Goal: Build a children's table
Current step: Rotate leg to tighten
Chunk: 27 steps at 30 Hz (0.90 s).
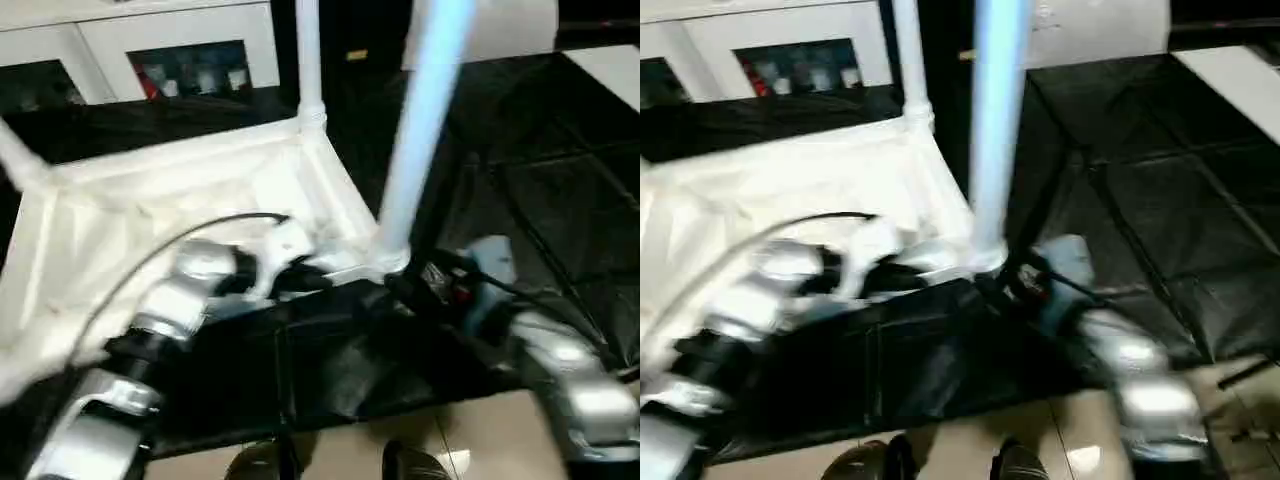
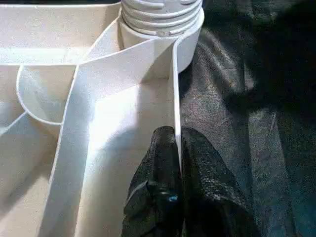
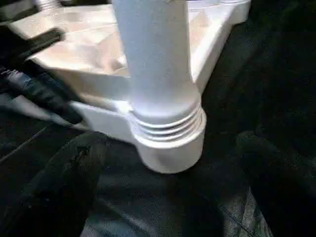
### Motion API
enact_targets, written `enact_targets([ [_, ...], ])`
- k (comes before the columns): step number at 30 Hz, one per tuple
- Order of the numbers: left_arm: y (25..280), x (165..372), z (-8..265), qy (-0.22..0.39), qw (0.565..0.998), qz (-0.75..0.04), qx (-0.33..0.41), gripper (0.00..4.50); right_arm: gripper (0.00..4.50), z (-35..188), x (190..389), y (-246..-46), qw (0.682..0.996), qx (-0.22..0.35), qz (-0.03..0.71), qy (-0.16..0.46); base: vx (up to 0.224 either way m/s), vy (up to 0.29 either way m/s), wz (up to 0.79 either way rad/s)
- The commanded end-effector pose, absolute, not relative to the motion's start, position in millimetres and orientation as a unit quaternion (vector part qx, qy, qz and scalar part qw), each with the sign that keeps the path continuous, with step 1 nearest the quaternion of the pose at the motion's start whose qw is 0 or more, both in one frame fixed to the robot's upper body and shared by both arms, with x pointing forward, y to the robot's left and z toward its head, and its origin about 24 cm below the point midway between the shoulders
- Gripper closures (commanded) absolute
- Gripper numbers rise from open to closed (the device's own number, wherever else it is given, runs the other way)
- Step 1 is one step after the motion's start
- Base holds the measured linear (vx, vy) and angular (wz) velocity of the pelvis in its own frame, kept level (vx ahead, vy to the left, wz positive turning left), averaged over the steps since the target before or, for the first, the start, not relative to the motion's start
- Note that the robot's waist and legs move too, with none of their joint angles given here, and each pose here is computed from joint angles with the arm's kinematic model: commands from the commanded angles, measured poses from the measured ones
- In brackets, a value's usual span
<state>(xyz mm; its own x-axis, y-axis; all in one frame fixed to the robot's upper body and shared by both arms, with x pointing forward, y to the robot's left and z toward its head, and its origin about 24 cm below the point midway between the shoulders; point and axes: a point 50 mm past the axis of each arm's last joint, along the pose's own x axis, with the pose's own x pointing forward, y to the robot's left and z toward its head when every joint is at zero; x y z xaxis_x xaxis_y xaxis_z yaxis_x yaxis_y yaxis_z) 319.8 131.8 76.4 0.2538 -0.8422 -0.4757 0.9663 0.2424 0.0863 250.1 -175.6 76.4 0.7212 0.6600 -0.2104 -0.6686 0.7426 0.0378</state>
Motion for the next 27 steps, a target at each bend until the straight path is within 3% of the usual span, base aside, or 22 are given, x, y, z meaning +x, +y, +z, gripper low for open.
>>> enact_targets([
  [1,140.4,320.4,79.8,0.177,0.764,-0.593,0.183,4.5,0.02,77.6,243.3,-172.9,0.914,-0.022,0.39,0.112,0.052,-0.038,0.0],
  [3,144.4,320.7,83.6,0.176,0.763,-0.596,0.179,4.06,0.0,78.0,240.6,-173.1,0.907,-0.032,0.404,0.113,0.0,0.0,0.0],
  [12,127.6,319.3,86.9,0.144,0.782,-0.589,0.143,3.47,0.0,76.5,237.5,-164.2,0.891,-0.046,0.437,0.112,0.0,0.0,0.0],
  [19,116.7,322.2,72.1,0.172,0.789,-0.566,0.166,3.47,0.0,76.8,236.6,-162.7,0.889,-0.053,0.443,0.108,0.0,0.0,0.0],
  [27,121.4,332.6,68.8,0.181,0.817,-0.518,0.179,3.47,0.0,75.5,234.8,-162.7,0.888,-0.054,0.444,0.108,0.0,0.0,0.0],
])
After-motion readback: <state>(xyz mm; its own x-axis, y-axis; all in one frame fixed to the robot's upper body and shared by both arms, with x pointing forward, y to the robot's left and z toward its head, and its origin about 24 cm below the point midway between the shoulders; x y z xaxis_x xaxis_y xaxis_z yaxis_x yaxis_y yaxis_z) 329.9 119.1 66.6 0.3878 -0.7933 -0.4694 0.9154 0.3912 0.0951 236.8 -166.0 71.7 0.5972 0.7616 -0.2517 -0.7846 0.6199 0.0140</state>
